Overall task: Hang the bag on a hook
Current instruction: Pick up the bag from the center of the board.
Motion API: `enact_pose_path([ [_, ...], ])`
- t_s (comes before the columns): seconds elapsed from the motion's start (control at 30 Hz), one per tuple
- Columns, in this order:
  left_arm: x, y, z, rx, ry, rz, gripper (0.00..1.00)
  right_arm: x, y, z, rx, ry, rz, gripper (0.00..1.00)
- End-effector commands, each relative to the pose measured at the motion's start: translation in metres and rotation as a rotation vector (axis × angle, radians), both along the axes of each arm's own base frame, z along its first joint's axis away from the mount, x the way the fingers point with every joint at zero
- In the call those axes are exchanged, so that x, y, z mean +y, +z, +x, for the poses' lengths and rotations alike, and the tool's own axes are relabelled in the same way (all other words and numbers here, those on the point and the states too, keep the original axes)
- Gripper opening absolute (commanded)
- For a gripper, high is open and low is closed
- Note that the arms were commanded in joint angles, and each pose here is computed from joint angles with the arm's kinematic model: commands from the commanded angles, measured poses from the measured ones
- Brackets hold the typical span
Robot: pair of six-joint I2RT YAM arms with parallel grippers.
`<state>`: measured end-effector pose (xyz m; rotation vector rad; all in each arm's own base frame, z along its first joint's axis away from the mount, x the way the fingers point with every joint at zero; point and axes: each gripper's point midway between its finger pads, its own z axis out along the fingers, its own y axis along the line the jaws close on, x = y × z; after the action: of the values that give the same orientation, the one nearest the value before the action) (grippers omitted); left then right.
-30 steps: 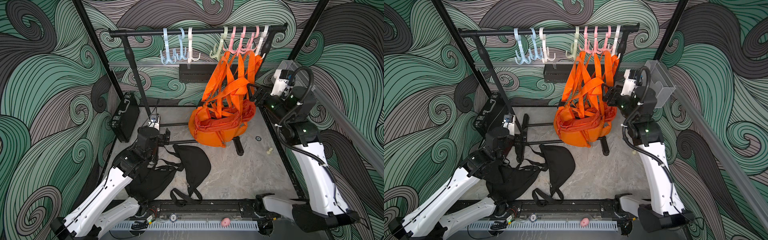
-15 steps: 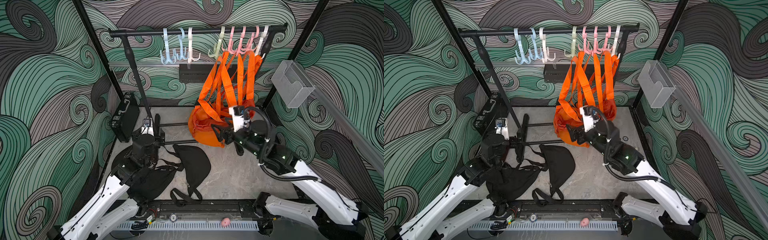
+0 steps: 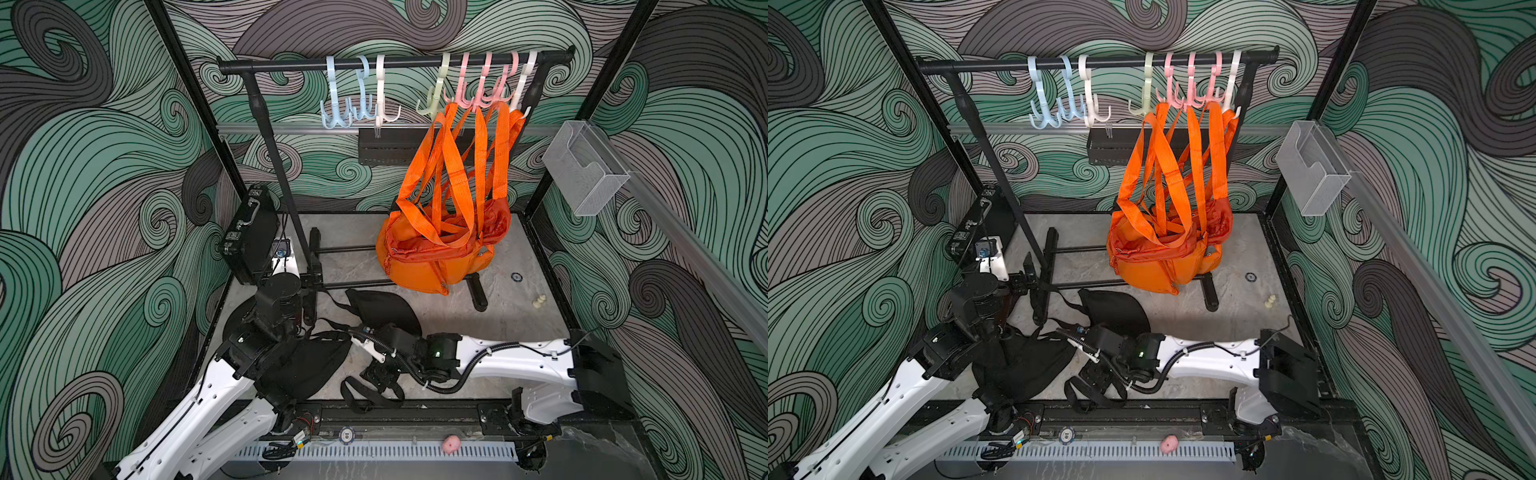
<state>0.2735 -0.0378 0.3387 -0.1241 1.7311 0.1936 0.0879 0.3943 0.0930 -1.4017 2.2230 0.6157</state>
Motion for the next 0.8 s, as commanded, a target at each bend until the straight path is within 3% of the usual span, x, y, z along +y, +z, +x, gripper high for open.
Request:
enact_pose_path([
  [0.0,0.008,0.007,-0.003,-0.031,0.034,-0.016,0.99,0.011,-0.024,-0.022,0.046,0.073,-0.078,0.75],
  [0.27,0.008,0.008,-0.004,-0.038,0.026,-0.022,0.99,0.004,-0.061,-0.007,-0.040,0.004,-0.203,0.70],
  [0.4,0.008,0.008,-0.005,-0.039,0.025,-0.022,0.99,0.000,-0.062,0.003,-0.093,-0.034,-0.229,0.42],
  [0.5,0.007,0.009,-0.006,-0.041,0.014,-0.024,0.99,0.000,-0.036,0.012,-0.152,-0.058,-0.178,0.19],
  [0.6,-0.003,0.008,-0.004,-0.028,-0.047,-0.025,0.99,0.000,0.008,0.025,-0.221,-0.084,-0.097,0.03],
  [0.67,-0.016,0.007,-0.003,-0.018,-0.127,-0.021,0.99,0.000,0.045,0.033,-0.259,-0.102,-0.022,0.00],
  [0.77,-0.054,0.009,-0.008,-0.006,-0.364,0.002,0.96,-0.007,0.107,0.047,-0.317,-0.128,0.092,0.00],
])
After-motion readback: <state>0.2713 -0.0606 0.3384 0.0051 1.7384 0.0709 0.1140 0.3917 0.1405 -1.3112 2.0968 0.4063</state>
